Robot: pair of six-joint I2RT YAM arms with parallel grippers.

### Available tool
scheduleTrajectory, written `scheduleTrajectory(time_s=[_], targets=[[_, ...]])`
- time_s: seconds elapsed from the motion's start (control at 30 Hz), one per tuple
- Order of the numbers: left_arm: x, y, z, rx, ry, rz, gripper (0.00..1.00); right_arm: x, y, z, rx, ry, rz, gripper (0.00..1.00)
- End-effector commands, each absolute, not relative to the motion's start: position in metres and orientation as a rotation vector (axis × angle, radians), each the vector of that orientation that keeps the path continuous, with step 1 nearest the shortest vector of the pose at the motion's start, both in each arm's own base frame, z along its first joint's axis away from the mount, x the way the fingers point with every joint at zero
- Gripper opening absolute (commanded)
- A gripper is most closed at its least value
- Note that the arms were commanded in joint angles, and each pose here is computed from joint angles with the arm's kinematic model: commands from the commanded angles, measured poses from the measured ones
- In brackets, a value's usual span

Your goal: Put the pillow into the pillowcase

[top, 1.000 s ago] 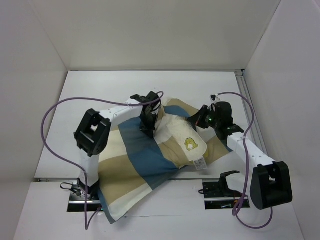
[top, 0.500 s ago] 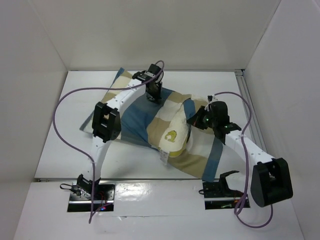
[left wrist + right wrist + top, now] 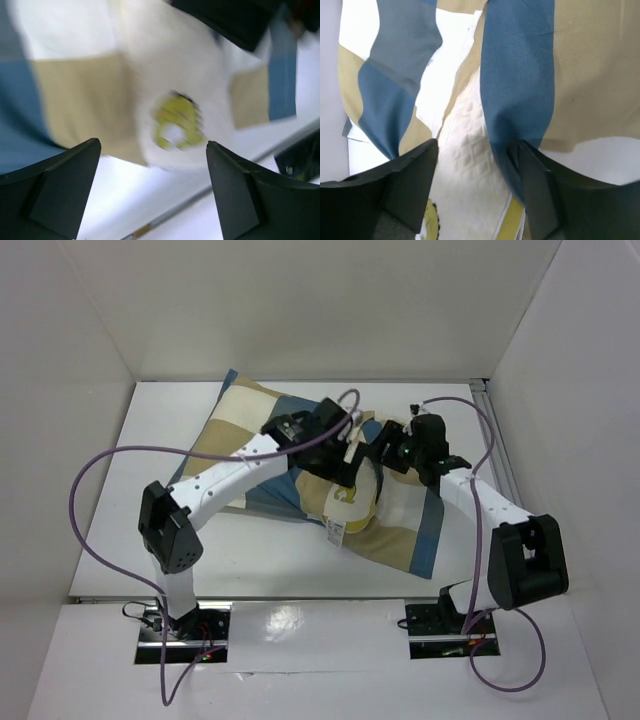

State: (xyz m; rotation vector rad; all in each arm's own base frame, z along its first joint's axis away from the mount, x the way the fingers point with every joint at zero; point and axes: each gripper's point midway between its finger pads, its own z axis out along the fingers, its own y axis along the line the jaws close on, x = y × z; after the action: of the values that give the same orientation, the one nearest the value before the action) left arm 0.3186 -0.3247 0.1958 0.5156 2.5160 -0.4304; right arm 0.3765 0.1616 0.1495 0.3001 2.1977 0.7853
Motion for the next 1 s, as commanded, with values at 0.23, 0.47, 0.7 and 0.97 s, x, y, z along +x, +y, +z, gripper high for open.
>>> scheduleTrajectory(time_s=[0.23,0.47,0.7,0.97], targets=[[0.254,-0.357,0.164,0.759,2.486,-0.243,1.00,0.322,0.111,0.166,0.442,2.175,0.652,0.81],[0.269,-0.374,0.144,0.754,2.473,-0.186,1.00,0.293,0.105,0.139,0.541,2.245,0.661,0.81],[0.327,-0.362,0.133,0.580,2.500,-0.064,0.00,0.291,0.119,0.134,0.532,2.259,0.779,0.75],[0.356,-0.338,0.186,0.453,2.517,-0.413,0.00,0.318,0.134,0.139,0.528,2.179,0.824,0.58]])
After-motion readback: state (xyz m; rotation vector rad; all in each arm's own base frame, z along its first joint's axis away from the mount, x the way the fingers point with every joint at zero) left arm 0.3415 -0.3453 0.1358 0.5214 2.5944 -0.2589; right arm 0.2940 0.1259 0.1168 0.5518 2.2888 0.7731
